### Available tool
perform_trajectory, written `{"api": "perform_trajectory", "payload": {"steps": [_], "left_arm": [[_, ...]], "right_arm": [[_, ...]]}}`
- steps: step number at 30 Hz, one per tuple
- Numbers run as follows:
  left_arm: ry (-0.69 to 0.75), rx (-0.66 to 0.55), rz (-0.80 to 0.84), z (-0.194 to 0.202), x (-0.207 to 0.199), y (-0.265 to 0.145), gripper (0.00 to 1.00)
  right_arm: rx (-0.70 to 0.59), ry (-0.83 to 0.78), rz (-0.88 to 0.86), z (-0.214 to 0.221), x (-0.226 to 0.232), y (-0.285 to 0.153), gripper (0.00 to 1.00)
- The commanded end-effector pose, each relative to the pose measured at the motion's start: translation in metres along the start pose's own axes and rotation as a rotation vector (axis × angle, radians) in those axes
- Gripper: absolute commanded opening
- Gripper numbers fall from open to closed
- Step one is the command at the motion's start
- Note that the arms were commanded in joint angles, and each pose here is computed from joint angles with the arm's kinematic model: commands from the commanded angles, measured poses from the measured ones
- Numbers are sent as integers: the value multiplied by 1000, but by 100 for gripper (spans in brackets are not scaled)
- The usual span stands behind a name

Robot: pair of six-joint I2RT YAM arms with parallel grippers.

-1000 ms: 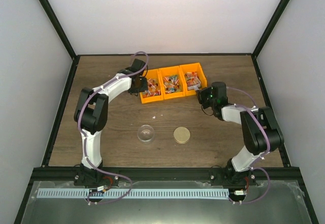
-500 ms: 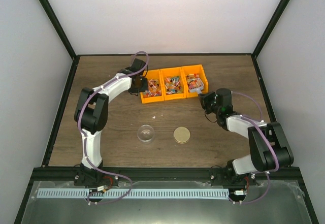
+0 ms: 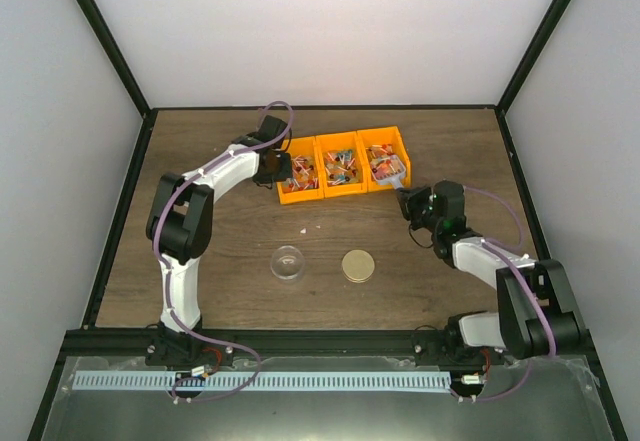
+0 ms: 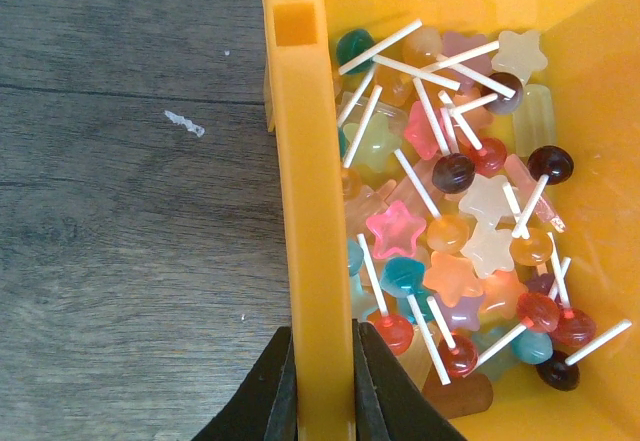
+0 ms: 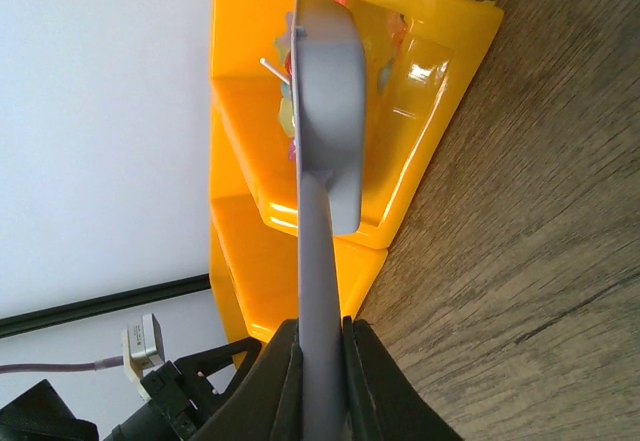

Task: Pack the candies
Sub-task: Scoop the fake candies from the storage box.

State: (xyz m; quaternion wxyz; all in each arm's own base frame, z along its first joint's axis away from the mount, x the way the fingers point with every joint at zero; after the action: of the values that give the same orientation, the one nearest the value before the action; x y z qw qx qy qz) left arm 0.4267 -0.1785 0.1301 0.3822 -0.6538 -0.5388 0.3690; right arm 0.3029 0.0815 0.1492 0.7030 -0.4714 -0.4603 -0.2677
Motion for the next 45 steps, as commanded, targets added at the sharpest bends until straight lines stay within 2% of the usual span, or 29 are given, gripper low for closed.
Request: {"api": "perform_trajectory", "payload": {"steps": [1, 6, 23, 25, 30, 36, 45], "left_arm": [[-23, -7, 66, -4, -9, -14, 4], [-21, -5, 63, -4, -9, -14, 16], [-15, -3, 67, -8, -11, -13, 20], [-10, -7, 59, -8, -10, -15, 28], [-8, -24, 71, -10, -10, -23, 38], [-15, -50, 94, -8, -11, -37, 42], [-38, -149, 89, -8, 0, -76, 43]], "right_arm": [[-6, 5, -39, -2, 8, -8, 1], [-10, 10, -31, -1, 5, -13, 1], [-51, 11, -52, 2, 6, -40, 1], [-49, 9, -58, 3, 7, -44, 1], [-32, -14, -98, 9, 11, -57, 1], [55, -119, -144, 21, 19, -68, 1], [398, -318, -257, 56, 21, -74, 1]]}}
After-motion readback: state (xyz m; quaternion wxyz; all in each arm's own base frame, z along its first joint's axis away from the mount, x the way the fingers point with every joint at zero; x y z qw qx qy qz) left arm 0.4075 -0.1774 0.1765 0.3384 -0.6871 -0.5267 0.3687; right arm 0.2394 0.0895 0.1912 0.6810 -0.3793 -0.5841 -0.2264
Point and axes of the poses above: each gripper's point midway between its finger pads, its own y axis out along the fingers, its own x axis along the line the jaws close on, z = x × y, the point moved 7 cm from there along -y, back along the fingers, and after that the axes turned 13 degrees about y, right-handed, at the moved point
